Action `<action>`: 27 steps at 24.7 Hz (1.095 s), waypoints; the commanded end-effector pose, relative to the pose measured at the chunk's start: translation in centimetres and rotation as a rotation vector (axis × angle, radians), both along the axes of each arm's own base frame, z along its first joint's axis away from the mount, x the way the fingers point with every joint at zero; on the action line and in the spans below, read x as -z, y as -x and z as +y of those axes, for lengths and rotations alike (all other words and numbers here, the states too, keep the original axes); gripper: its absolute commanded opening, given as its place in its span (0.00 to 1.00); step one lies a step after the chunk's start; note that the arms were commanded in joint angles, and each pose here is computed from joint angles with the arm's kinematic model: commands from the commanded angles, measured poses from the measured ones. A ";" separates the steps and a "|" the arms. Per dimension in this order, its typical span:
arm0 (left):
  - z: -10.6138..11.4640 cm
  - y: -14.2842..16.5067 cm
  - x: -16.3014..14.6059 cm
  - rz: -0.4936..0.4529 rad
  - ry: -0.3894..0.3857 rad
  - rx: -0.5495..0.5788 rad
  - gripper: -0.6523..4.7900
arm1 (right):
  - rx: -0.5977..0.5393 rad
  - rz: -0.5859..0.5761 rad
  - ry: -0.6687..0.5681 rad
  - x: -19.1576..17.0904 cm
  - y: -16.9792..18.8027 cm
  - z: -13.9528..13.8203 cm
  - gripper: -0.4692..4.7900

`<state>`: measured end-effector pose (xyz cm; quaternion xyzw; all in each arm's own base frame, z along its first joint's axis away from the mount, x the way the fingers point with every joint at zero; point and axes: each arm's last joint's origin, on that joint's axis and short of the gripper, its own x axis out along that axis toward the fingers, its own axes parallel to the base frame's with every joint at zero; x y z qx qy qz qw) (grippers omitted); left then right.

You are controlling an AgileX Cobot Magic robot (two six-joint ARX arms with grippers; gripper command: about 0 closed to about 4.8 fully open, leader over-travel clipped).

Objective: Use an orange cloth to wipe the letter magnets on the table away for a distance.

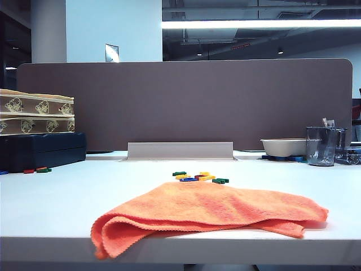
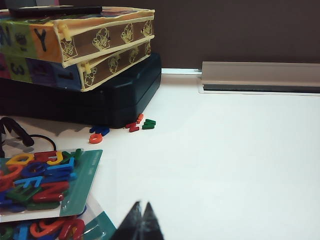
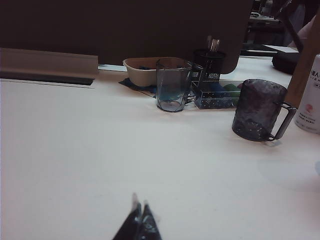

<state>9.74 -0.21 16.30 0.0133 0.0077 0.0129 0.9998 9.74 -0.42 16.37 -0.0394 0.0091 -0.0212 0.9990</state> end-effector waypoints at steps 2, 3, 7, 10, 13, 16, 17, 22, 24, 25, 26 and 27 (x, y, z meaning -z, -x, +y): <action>0.0 0.0 -0.2 -0.014 0.001 0.001 0.11 | 0.001 -0.010 -0.001 0.1 0.0 0.0 0.08; 0.0 0.0 -0.2 -0.014 0.001 0.002 0.11 | 0.001 -0.010 -0.001 0.1 0.0 0.0 0.08; 0.0 0.0 -0.3 -0.024 0.001 0.004 0.11 | 0.001 -0.010 0.000 0.1 0.0 0.0 0.08; -0.1 0.1 -0.7 -0.056 0.002 0.045 0.12 | 0.001 -0.010 -0.001 0.1 0.0 0.0 0.08; -0.3 0.2 -1.7 -0.098 0.000 0.113 0.13 | 0.001 -0.010 0.000 0.1 0.0 0.0 0.08; -0.3 0.5 -3.0 -0.134 -0.001 0.125 0.17 | 0.001 -0.010 -0.001 0.1 0.0 0.0 0.08; -0.3 0.7 -3.6 -0.153 -0.002 0.124 0.17 | 0.001 -0.010 -0.001 0.1 0.0 0.0 0.08; -0.5 1.2 -5.1 -0.198 -0.007 0.179 0.23 | 0.001 -0.010 -0.001 0.1 0.0 0.0 0.08; -0.5 1.3 -5.4 -0.205 -0.010 0.205 0.28 | 0.001 -0.010 -0.001 0.1 0.0 0.0 0.08; -0.6 1.3 -5.4 -0.208 -0.012 0.219 0.28 | 0.001 -0.010 -0.001 0.1 0.0 0.0 0.08; -0.6 1.4 -5.5 -0.209 -0.013 0.237 0.28 | 0.001 -0.010 -0.001 0.1 0.0 0.0 0.08; -0.7 1.4 -5.5 -0.209 -0.014 0.250 0.28 | 0.001 -0.010 -0.001 0.1 0.0 0.0 0.08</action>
